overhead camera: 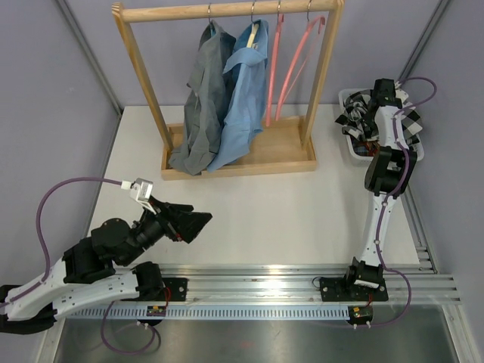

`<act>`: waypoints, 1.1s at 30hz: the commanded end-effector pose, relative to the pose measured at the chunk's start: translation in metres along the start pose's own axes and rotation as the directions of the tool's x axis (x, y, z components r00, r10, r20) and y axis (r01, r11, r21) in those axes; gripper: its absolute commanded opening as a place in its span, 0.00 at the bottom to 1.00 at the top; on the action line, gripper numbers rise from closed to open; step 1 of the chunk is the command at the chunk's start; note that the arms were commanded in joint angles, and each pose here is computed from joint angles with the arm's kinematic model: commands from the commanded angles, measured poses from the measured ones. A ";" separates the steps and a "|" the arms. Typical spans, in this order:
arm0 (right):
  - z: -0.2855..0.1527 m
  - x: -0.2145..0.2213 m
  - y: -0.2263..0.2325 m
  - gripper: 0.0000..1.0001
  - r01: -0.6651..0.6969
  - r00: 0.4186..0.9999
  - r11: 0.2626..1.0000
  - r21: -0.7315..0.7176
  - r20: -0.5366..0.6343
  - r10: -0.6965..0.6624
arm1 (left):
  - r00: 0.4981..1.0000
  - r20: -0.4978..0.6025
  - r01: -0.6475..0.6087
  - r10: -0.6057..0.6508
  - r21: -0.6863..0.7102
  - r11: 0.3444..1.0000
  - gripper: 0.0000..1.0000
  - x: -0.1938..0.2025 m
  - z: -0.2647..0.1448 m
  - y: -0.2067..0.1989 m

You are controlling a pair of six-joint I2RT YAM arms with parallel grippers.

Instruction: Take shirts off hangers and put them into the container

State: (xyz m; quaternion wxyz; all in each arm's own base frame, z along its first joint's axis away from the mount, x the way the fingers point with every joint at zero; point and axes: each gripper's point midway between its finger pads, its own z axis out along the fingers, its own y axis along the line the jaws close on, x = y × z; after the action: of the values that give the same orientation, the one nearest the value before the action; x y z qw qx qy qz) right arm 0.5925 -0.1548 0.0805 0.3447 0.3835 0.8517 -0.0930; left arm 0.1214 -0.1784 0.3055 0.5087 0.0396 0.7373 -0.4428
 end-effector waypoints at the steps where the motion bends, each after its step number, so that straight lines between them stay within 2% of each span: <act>1: 0.014 0.090 -0.015 0.00 0.069 0.954 0.997 0.022 -0.294 -0.060 | 0.998 0.041 0.042 -0.043 0.033 0.999 0.99 -0.010 -0.005 -0.006; 4: 0.000 0.073 -0.008 0.00 0.058 0.967 0.998 -0.019 -0.248 -0.061 | 0.998 0.040 0.041 -0.043 0.032 0.999 0.99 -0.011 -0.006 -0.005; 7: -0.029 0.039 0.001 0.01 0.028 0.989 0.997 -0.077 -0.145 -0.039 | 0.998 0.044 0.035 -0.036 0.037 0.999 0.99 -0.013 -0.008 -0.007; 9: -0.062 0.012 0.003 0.13 0.017 0.997 0.993 -0.118 -0.066 -0.025 | 0.998 0.048 0.029 -0.031 0.034 0.999 0.99 -0.016 -0.008 -0.008; 10: -0.073 -0.003 0.010 0.49 0.011 1.000 0.986 -0.165 -0.015 -0.014 | 0.999 0.047 0.027 -0.028 0.031 0.999 0.99 -0.016 -0.008 -0.007; 11: -0.097 -0.018 0.011 0.70 0.012 1.000 0.981 -0.195 0.030 -0.007 | 0.999 0.049 0.023 -0.024 0.026 0.999 0.99 -0.017 -0.008 -0.006; 12: -0.109 -0.025 0.012 0.99 0.013 0.998 0.978 -0.210 0.058 -0.001 | 0.998 0.053 0.020 -0.021 0.025 0.999 0.99 -0.018 -0.008 -0.007; 15: -0.153 -0.059 0.013 0.99 0.036 0.981 0.967 -0.253 0.195 0.014 | 0.998 0.058 0.012 -0.013 0.023 1.000 0.99 -0.020 -0.008 -0.007; 18: -0.195 -0.080 0.008 1.00 0.046 0.959 0.956 -0.290 0.282 0.040 | 0.998 0.064 0.008 -0.010 0.025 1.000 0.99 -0.022 -0.008 -0.008; 22: -0.243 -0.087 0.003 1.00 0.055 0.941 0.936 -0.348 0.333 0.069 | 0.998 0.067 0.003 -0.004 0.027 1.000 0.99 -0.024 -0.009 -0.008; 27: -0.305 -0.059 -0.007 1.00 0.082 0.935 0.905 -0.417 0.347 0.076 | 0.997 0.078 -0.004 0.001 0.029 1.000 0.99 -0.027 -0.011 -0.008; 31: -0.353 -0.010 -0.025 1.00 0.124 0.932 0.888 -0.442 0.360 0.049 | 0.996 0.086 -0.008 0.005 0.030 1.000 0.99 -0.029 -0.014 -0.007; 33: -0.370 0.020 -0.026 0.99 0.152 0.945 0.866 -0.477 0.326 0.014 | 0.996 0.094 -0.013 0.010 0.028 1.000 0.99 -0.031 -0.015 -0.007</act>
State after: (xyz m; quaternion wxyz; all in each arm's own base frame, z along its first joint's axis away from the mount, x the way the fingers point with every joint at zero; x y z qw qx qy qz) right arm 0.4078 -0.0246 0.3394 0.5637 0.2484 0.7866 0.0423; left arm 0.1207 -0.1712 0.3081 0.5192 0.0455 0.7319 -0.4389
